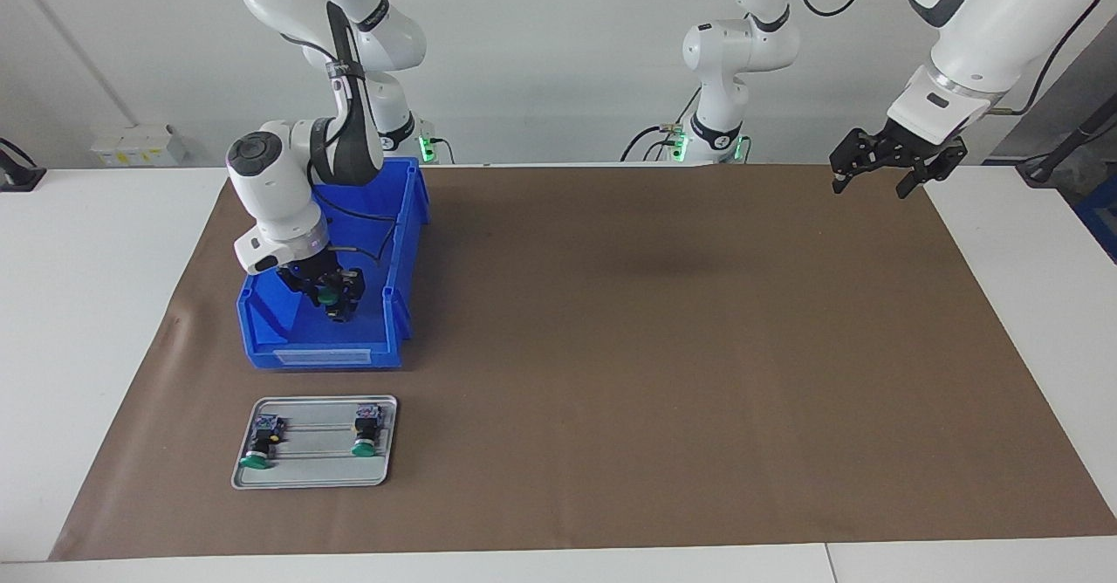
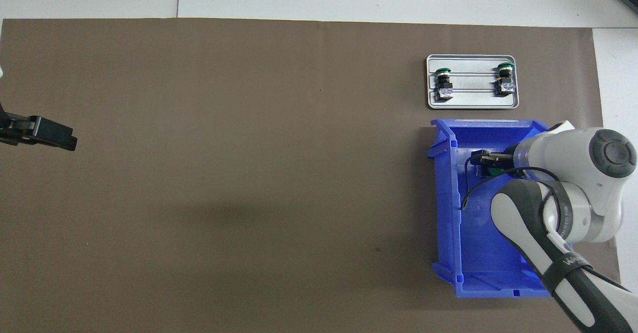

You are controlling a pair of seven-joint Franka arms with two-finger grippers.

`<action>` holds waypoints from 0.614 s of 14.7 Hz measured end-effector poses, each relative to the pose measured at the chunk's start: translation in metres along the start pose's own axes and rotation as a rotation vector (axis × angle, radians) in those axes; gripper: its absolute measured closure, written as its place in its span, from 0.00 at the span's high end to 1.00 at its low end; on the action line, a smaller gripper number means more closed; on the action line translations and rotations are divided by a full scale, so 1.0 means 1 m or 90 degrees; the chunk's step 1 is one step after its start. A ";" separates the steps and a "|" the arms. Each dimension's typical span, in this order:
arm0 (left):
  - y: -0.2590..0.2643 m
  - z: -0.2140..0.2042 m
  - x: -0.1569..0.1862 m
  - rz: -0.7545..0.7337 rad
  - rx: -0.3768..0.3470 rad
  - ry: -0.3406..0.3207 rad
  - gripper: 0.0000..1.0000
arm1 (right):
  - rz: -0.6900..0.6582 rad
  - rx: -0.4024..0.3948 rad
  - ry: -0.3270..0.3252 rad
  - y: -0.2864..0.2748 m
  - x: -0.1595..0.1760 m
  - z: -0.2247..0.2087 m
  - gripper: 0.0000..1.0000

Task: Place and press button with both arms

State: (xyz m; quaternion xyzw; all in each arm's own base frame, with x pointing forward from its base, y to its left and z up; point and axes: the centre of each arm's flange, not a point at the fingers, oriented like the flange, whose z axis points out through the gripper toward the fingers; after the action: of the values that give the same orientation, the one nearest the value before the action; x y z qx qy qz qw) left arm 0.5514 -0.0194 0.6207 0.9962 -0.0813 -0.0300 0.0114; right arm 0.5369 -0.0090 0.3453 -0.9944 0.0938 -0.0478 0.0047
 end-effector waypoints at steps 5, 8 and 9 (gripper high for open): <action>0.000 0.000 0.000 0.000 0.000 0.000 1.00 | -0.008 0.007 0.019 -0.013 0.036 -0.104 1.00; 0.000 0.000 0.000 0.000 0.000 0.000 1.00 | -0.007 0.004 0.000 -0.013 0.046 -0.200 1.00; 0.000 0.000 0.000 0.000 0.000 0.000 1.00 | -0.006 0.003 -0.010 -0.012 0.046 -0.227 1.00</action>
State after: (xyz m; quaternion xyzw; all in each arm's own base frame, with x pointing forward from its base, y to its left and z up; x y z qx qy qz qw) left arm 0.5514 -0.0194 0.6207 0.9962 -0.0813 -0.0300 0.0114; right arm 0.5622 -0.0062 0.5760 -0.9952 0.0890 -0.0405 0.0073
